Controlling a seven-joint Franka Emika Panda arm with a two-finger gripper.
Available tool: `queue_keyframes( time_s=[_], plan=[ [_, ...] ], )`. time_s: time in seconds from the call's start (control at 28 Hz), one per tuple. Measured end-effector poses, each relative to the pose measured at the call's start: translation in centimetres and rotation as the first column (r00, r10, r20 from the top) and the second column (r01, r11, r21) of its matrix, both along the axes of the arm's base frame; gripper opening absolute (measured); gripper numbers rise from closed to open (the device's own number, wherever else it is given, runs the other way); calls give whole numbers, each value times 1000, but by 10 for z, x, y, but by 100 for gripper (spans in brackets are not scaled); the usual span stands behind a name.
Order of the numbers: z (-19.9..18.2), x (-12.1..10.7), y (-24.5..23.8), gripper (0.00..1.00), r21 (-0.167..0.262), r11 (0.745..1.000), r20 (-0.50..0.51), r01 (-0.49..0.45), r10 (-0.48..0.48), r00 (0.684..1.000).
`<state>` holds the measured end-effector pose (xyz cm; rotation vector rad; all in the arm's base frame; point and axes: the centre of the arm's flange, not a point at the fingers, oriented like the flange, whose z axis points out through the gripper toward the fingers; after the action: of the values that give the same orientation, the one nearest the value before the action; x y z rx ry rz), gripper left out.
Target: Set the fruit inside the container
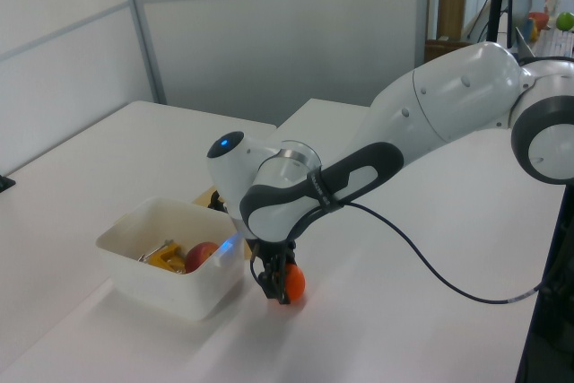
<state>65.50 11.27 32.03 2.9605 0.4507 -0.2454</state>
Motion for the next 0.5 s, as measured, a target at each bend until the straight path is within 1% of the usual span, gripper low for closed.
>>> queue_keyframes(
  time_s=[0.11,0.21,0.29,0.36,0.5],
  plan=[
    [21,4,-5,81,3,1000,35,9,-9,999],
    [52,5,-11,81,19,1000,82,23,-25,996],
    [76,7,-13,81,40,999,117,36,-40,992],
    [105,10,-15,81,75,996,161,52,-63,985],
    [149,16,-19,81,131,989,231,70,-99,968]
  ],
)
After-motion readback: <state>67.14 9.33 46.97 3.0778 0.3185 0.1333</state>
